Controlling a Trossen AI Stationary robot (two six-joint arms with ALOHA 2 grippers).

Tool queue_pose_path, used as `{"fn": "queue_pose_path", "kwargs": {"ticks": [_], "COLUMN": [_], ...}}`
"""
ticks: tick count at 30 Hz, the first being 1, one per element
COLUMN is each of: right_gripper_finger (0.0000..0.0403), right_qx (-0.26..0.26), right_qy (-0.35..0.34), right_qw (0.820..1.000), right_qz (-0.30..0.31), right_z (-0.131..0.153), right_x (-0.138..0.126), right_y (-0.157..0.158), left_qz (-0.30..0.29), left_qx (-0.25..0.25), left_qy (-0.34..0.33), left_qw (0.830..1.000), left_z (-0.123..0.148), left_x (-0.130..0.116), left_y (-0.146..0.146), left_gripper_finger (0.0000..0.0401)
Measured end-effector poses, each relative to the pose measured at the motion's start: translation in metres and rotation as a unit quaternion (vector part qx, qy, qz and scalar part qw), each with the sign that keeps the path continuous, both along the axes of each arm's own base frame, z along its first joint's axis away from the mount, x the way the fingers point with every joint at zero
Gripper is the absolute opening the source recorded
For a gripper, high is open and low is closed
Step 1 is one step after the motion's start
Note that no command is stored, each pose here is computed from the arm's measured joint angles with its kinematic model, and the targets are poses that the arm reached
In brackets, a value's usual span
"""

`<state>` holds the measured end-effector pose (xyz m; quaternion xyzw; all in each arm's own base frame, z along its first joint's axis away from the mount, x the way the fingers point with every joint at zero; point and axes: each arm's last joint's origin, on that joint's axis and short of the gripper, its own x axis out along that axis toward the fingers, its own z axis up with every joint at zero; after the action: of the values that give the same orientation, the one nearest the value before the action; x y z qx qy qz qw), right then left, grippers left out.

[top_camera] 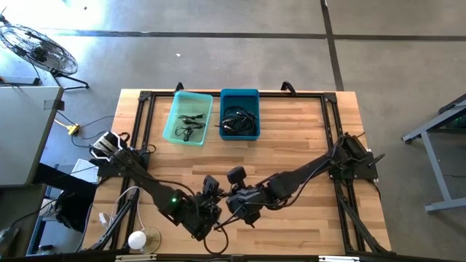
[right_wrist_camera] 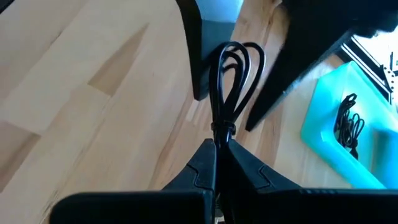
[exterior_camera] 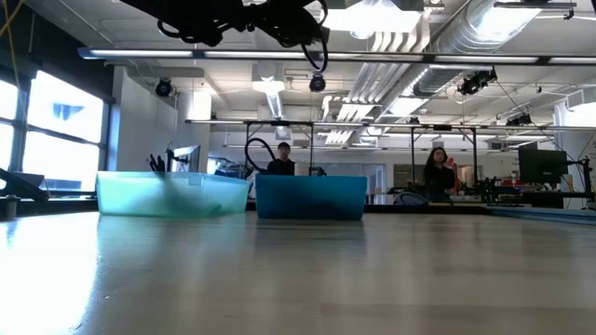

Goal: Pick & Place USB Port
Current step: Put the black USB cable into the green bin

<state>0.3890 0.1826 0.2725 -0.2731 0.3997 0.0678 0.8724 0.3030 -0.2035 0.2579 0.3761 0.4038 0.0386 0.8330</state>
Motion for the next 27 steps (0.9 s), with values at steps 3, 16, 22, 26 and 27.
{"fn": "queue_pose_path", "kwargs": {"ticks": [3,16,22,26,27], "right_gripper_finger": [0.0008,0.0019,0.0037,0.0061,0.007], "right_qx": [-0.002,0.002,0.005,0.006,0.004], "right_qy": [-0.004,-0.013,-0.015,-0.025,-0.027], "right_qw": [1.0,1.0,1.0,0.999,0.999], "right_qz": [0.007,-0.004,-0.009,-0.027,-0.032], "right_z": [0.0005,0.0019,0.0021,0.0027,0.0028], "right_x": [-0.0004,0.0001,0.0003,0.0007,0.0005], "right_y": [0.0025,0.0026,0.0026,0.0025,0.0025], "left_qz": [0.003,0.017,0.021,0.024,0.025], "left_qx": [0.001,0.047,0.054,0.06,0.061], "left_qy": [0.003,0.001,0.0,-0.002,-0.003], "left_qw": [1.0,0.999,0.998,0.998,0.998], "left_z": [-0.0003,0.0,0.0001,0.0002,0.0002], "left_x": [0.0007,-0.0018,-0.0023,-0.0025,-0.0026], "left_y": [0.0021,0.0059,0.0066,0.0071,0.0074], "left_gripper_finger": [0.0191,0.0019,0.001,0.0011,0.0008]}}
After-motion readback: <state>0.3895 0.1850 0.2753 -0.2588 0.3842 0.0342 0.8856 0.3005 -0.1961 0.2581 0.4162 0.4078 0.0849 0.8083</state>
